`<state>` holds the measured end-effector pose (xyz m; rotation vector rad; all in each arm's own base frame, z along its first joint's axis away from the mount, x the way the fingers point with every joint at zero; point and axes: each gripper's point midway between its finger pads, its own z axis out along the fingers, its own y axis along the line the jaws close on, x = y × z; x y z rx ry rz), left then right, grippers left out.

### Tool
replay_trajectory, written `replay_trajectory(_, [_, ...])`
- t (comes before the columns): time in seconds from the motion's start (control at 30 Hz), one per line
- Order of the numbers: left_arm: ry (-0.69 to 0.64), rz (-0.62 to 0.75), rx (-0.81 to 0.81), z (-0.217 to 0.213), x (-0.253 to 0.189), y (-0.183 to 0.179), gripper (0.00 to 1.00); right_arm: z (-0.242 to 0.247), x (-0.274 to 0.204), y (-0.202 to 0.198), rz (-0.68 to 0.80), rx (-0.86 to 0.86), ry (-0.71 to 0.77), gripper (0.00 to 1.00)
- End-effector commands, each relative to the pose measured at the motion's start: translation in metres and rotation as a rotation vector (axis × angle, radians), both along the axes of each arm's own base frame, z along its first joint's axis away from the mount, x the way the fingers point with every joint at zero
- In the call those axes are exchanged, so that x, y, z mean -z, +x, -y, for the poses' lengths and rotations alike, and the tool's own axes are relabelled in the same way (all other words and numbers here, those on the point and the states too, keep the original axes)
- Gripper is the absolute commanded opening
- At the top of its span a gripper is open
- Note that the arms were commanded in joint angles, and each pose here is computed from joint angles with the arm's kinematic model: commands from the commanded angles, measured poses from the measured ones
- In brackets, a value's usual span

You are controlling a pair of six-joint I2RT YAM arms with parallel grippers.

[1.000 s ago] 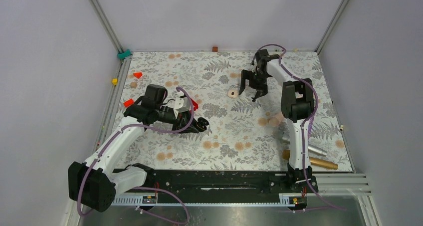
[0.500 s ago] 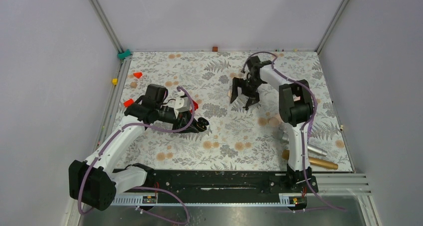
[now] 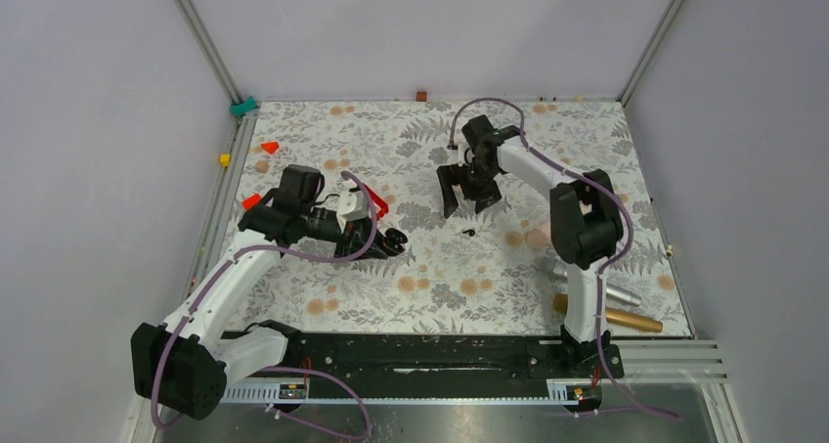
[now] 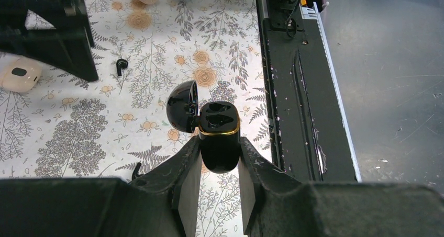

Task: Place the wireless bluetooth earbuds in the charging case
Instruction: Move the earbud to the center of the board, then pick up the earbud from the center of the board.

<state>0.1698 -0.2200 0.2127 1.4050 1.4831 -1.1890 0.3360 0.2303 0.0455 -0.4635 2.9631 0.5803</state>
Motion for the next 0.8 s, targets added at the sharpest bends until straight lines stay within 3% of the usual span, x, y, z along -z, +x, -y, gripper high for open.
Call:
replay_trajectory(0.0, [-0.042, 0.083, 0.018, 0.0, -0.019, 0.001, 0.0, 0.022, -0.073, 0.021, 0.285, -0.116, -0.027, 0.99])
replay_trajectory(0.17, [-0.041, 0.089, 0.012, -0.001, -0.019, 0.002, 0.0, 0.018, -0.067, -0.008, 0.079, -0.06, 0.249, 0.99])
replay_trajectory(0.23, [-0.039, 0.091, 0.007, -0.002, -0.019, 0.003, 0.0, 0.023, -0.061, -0.009, 0.105, -0.121, 0.255, 1.0])
replay_trajectory(0.37, [-0.04, 0.098, -0.003, -0.004, -0.019, 0.004, 0.0, 0.042, -0.061, -0.002, 0.376, -0.324, 0.178, 1.0])
replay_trajectory(0.5, [-0.039, 0.095, -0.007, -0.005, -0.018, 0.006, 0.0, 0.052, -0.091, 0.001, 0.851, -0.57, 0.118, 0.99])
replay_trajectory(0.57, [-0.037, 0.091, -0.007, -0.004, -0.017, 0.007, 0.0, 0.057, -0.098, 0.004, 1.015, -0.619, 0.072, 1.0])
replay_trajectory(0.67, [-0.032, 0.083, -0.009, -0.004, -0.015, 0.009, 0.0, 0.061, -0.105, 0.02, 1.149, -0.601, 0.016, 0.99])
replay_trajectory(0.77, [-0.029, 0.08, -0.011, -0.004, -0.014, 0.01, 0.0, 0.063, -0.083, 0.015, 1.114, -0.832, -0.052, 0.98])
